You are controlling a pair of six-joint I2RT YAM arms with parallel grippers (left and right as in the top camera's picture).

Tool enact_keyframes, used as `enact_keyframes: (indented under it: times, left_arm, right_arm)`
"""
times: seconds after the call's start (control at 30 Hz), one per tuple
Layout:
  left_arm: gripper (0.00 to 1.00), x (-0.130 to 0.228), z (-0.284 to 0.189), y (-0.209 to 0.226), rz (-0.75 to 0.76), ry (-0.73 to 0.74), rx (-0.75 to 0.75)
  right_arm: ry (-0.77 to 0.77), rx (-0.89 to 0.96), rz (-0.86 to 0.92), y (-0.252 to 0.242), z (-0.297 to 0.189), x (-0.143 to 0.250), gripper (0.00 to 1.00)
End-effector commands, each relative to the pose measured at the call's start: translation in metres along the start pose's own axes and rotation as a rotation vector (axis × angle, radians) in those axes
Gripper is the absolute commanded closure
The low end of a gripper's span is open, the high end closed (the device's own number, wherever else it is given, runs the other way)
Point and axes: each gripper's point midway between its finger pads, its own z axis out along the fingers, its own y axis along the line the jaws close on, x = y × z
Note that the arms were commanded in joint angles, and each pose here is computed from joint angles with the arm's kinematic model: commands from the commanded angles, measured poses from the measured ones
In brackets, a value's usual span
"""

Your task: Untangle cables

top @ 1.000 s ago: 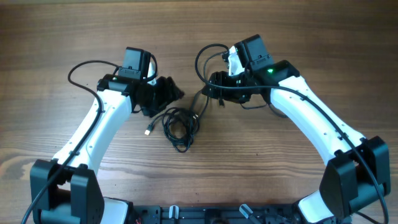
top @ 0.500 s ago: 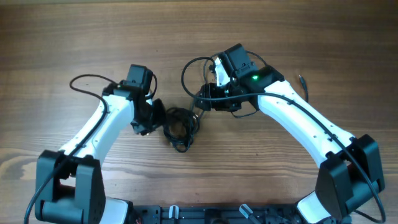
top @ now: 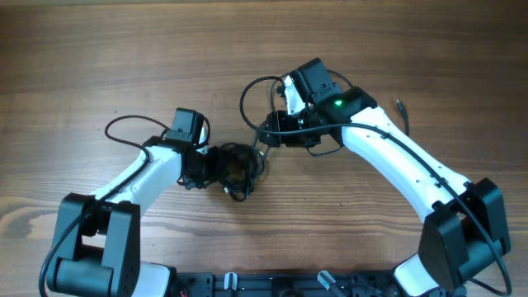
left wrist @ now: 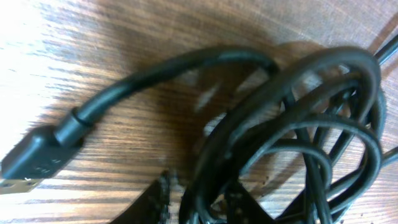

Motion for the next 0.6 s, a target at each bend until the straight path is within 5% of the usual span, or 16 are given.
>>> enact_keyframes:
  times: [0.0,0.07,0.4,0.57]
  left_arm:
    - [0.79,0.005,0.009,0.005,0.01,0.004,0.007]
    - [0.96,-0.006,0.008,0.001,0.025,-0.042,0.022]
    - [0.96,-0.059,-0.077,-0.072,0.101,-0.306,0.236]
    - [0.96,-0.056,-0.117,-0.086,0.074,-0.387,0.308]
  right_arm:
    - [0.008,0.0,-0.017,-0.002,0.003,-0.001,0.41]
    - [0.017,-0.019,-0.026,0.002,0.003,0.001,0.41]
    - [0.046,-0.158,-0.215,0.029,0.003,0.008,0.56]
    - [0.029,-0.146,-0.257,0.038,0.008,0.009,0.57]
